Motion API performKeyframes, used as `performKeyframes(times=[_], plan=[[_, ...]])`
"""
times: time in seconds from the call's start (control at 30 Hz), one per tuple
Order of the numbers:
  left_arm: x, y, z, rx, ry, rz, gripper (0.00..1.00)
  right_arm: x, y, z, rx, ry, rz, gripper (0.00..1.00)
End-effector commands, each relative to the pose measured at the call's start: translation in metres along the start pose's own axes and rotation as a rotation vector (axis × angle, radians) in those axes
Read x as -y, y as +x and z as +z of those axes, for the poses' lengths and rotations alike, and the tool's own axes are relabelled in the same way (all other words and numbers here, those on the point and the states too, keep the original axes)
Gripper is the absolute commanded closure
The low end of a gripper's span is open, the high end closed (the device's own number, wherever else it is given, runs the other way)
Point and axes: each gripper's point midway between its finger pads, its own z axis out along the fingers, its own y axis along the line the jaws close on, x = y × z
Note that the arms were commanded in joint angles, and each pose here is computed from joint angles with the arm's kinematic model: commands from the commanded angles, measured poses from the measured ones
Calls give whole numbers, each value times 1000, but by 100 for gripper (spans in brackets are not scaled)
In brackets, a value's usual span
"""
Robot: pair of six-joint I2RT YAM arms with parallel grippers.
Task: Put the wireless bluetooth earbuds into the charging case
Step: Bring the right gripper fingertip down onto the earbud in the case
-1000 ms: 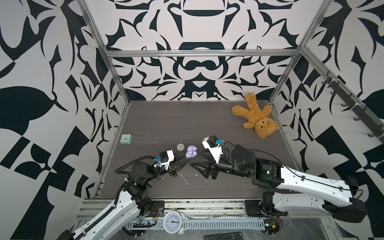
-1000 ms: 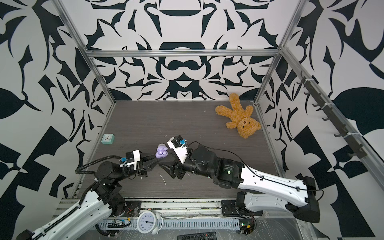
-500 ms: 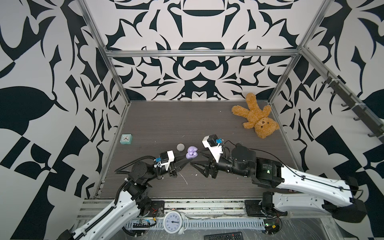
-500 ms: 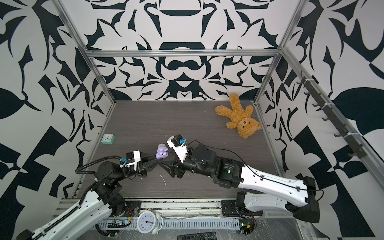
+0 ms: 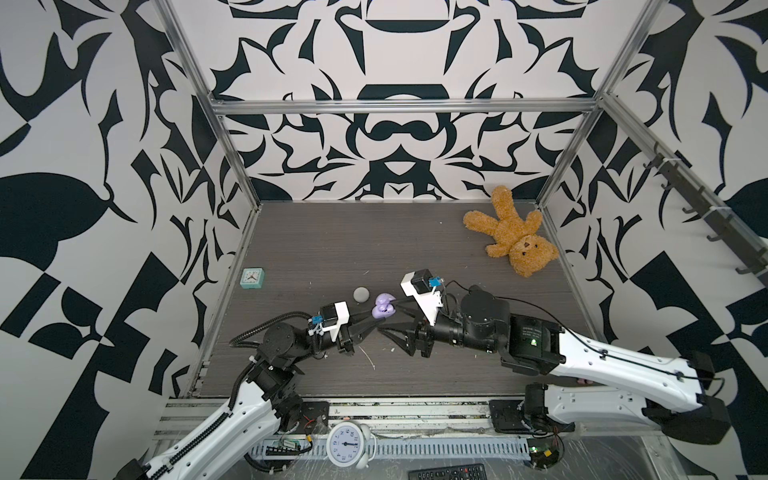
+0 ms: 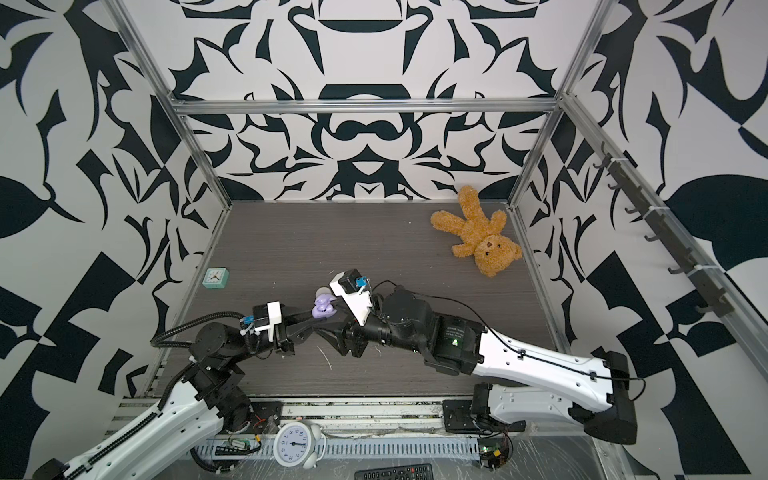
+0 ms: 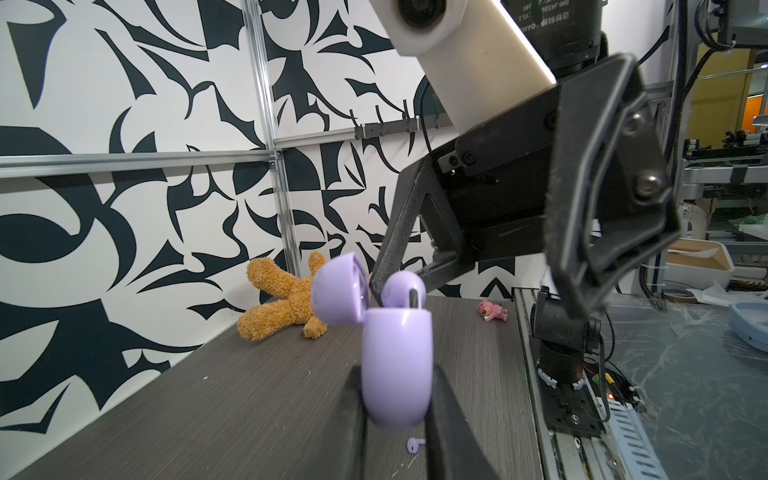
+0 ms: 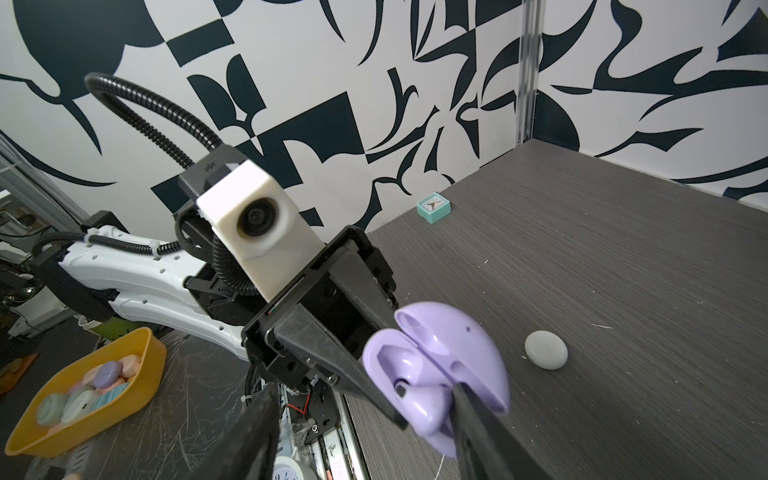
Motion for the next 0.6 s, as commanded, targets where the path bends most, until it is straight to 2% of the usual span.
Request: performKeyframes(times=[0.0, 0.57], plan=[[3, -8, 0, 24, 14, 21, 100, -16, -25, -6, 71, -68, -16, 34], [5, -5, 1, 17, 28, 15, 100, -22, -24, -5, 71, -101, -37, 36]])
